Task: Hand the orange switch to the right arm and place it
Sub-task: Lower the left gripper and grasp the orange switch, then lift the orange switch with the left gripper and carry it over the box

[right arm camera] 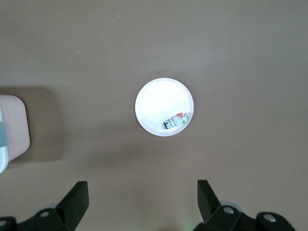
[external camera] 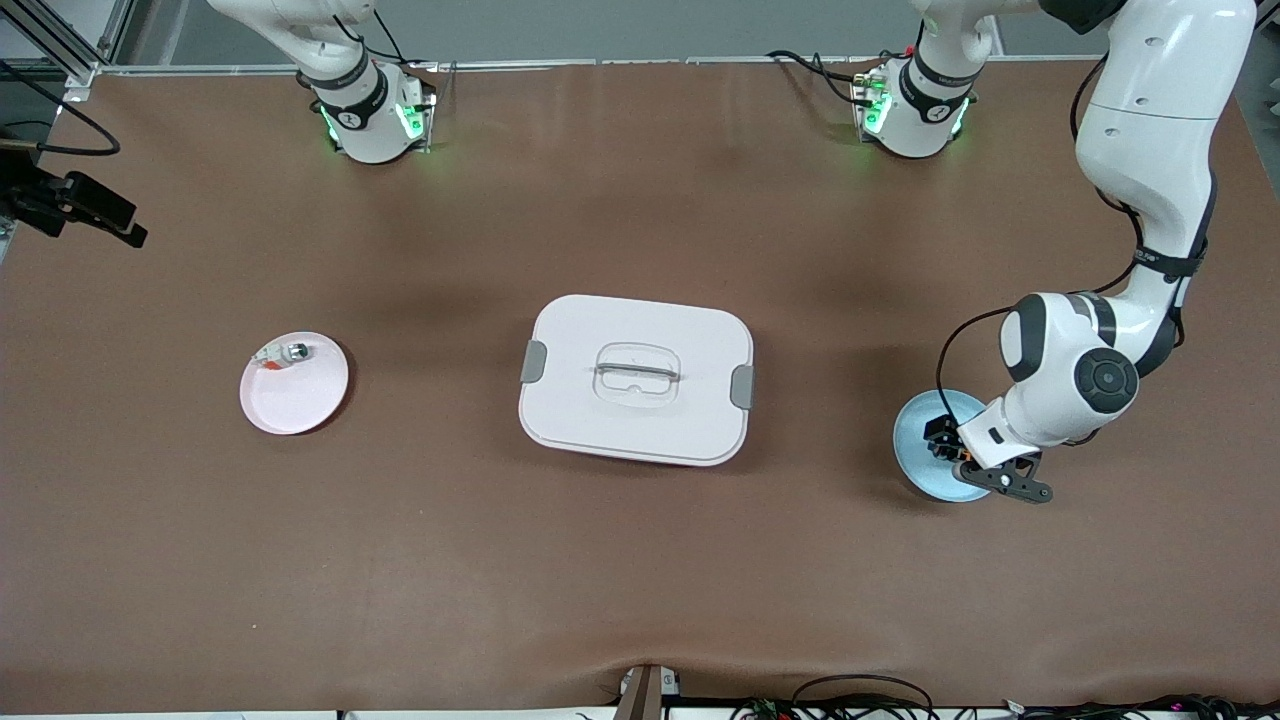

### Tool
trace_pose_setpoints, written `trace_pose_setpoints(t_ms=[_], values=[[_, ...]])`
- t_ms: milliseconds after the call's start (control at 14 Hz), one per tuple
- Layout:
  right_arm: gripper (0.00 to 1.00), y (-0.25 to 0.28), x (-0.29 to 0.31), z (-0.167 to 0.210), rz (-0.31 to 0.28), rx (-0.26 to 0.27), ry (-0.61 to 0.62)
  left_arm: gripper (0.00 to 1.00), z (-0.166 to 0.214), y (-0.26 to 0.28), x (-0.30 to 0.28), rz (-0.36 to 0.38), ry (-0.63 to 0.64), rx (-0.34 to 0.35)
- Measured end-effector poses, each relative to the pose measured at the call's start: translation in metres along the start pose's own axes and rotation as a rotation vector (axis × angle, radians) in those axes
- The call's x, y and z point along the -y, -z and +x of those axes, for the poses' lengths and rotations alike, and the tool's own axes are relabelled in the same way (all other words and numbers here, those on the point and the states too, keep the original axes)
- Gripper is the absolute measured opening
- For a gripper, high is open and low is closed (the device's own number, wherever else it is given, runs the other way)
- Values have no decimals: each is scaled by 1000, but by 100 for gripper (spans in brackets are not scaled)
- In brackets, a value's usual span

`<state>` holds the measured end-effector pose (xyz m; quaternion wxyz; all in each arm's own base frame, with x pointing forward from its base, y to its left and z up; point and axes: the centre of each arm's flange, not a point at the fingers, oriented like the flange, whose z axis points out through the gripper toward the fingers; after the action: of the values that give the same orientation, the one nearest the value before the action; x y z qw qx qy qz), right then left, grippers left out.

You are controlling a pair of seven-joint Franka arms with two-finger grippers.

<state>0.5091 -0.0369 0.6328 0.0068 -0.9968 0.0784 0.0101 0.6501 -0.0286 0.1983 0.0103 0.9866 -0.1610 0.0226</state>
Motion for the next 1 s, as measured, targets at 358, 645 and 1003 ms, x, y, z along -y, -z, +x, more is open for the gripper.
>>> trace_pose_setpoints(t_ms=[358,645,1003], values=[[100,0,0,0,0,0,0,99,-2,-11,-1,-5,-17,6],[100,0,0,0,0,0,0,81,-3,-21,-1,-7,-22,4],[100,0,0,0,0,0,8,73,6,-9,2,1,-72,-15]])
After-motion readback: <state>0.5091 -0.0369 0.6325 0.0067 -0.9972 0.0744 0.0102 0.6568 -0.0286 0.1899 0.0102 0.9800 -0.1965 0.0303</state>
